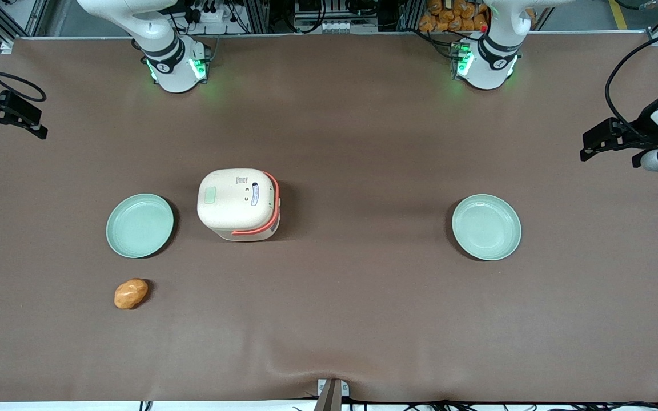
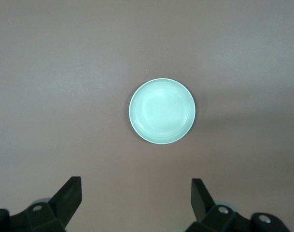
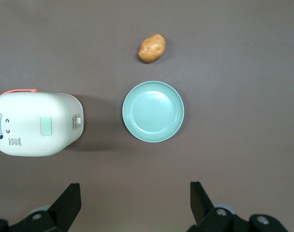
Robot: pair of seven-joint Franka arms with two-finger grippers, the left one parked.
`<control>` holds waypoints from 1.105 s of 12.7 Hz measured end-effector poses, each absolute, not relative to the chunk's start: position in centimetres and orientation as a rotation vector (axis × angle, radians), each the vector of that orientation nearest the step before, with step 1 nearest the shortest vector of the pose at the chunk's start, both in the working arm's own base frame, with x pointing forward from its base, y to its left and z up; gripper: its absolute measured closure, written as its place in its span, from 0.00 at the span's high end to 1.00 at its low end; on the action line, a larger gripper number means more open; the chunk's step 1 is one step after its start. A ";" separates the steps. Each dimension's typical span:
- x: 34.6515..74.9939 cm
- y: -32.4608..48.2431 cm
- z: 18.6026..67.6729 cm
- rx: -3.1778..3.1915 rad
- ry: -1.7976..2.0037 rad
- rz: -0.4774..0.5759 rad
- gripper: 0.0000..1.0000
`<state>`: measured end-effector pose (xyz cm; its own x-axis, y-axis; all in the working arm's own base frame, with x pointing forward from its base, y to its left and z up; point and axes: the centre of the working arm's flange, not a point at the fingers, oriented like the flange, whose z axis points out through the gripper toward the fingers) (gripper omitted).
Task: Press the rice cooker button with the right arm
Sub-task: 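Start moving the right arm out from its rest pose toward the rice cooker, then reach the right gripper over the green plate to the rice cooker's front button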
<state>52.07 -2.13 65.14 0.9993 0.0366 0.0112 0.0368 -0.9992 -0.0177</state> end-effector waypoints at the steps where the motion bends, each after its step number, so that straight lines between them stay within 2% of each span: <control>1: 52.1 -2.1 65.2 -3.123 -0.057 -0.018 1.00; 7: 52.1 -1.3 64.6 -3.122 -0.080 0.009 1.00; 12: 53.8 6.0 59.6 -3.131 -0.157 -0.001 1.00; 14: 54.5 9.1 57.0 -3.138 -0.107 0.015 0.78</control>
